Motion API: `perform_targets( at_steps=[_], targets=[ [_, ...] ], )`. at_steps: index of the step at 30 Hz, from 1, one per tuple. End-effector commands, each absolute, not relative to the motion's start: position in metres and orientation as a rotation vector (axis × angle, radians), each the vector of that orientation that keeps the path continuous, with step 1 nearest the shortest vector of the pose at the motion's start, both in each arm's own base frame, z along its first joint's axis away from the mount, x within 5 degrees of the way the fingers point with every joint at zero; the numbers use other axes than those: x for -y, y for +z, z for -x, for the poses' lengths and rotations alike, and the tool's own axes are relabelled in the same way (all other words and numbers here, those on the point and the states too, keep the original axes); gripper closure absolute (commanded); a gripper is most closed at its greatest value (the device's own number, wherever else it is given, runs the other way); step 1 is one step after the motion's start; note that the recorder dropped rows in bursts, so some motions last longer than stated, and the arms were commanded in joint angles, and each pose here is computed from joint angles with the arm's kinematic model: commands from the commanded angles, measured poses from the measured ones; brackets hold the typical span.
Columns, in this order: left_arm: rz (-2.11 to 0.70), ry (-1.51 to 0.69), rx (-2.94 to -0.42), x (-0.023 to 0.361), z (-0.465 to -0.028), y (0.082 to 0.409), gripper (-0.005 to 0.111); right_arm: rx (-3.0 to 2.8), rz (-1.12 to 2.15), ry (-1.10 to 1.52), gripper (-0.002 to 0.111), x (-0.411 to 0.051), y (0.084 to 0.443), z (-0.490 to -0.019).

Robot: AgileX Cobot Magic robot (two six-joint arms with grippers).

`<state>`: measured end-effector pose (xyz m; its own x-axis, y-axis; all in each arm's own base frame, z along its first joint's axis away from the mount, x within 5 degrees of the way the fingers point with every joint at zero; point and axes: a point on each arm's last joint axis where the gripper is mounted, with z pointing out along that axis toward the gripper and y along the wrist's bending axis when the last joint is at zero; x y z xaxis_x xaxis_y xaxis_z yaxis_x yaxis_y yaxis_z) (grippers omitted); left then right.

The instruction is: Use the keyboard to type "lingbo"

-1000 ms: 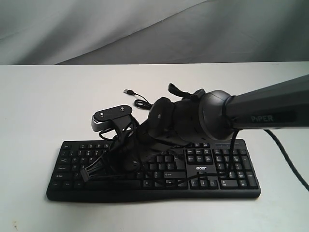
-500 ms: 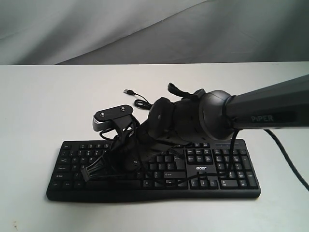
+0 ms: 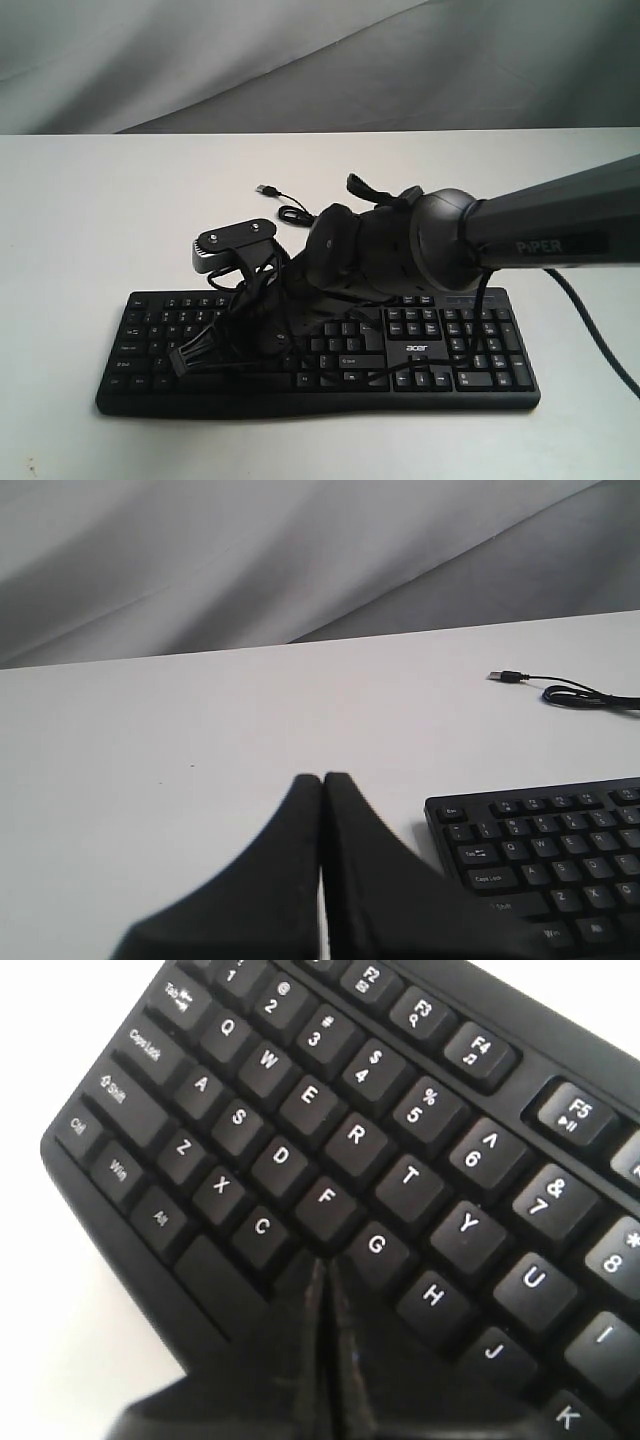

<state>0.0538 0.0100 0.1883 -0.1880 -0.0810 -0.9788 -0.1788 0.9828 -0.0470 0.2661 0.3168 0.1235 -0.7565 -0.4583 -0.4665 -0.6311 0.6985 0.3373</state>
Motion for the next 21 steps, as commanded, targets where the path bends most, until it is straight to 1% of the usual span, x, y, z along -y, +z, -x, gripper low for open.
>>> perform_targets(
  at_steps=[1, 10, 14, 18, 21],
  targets=[
    [0.203, 0.079, -1.758, -0.010, -0.054, 0.187, 0.106, -2.562, 0.854, 0.682, 0.108, -0.315, 0.122, -0.266],
    [0.203, 0.079, -1.758, -0.010, -0.054, 0.187, 0.106, -2.565, 0.849, 0.682, 0.108, -0.315, 0.121, -0.266],
    [0.203, 0.079, -1.758, -0.010, -0.054, 0.187, 0.106, -2.605, 0.848, 0.674, 0.108, -0.315, 0.109, -0.265],
    [0.203, 0.079, -1.758, -0.010, -0.054, 0.187, 0.106, -2.612, 0.840, 0.675, 0.108, -0.315, 0.108, -0.265],
    [0.203, 0.079, -1.758, -0.010, -0.054, 0.187, 0.106, -2.567, 0.846, 0.688, 0.108, -0.315, 0.125, -0.265]
  ],
)
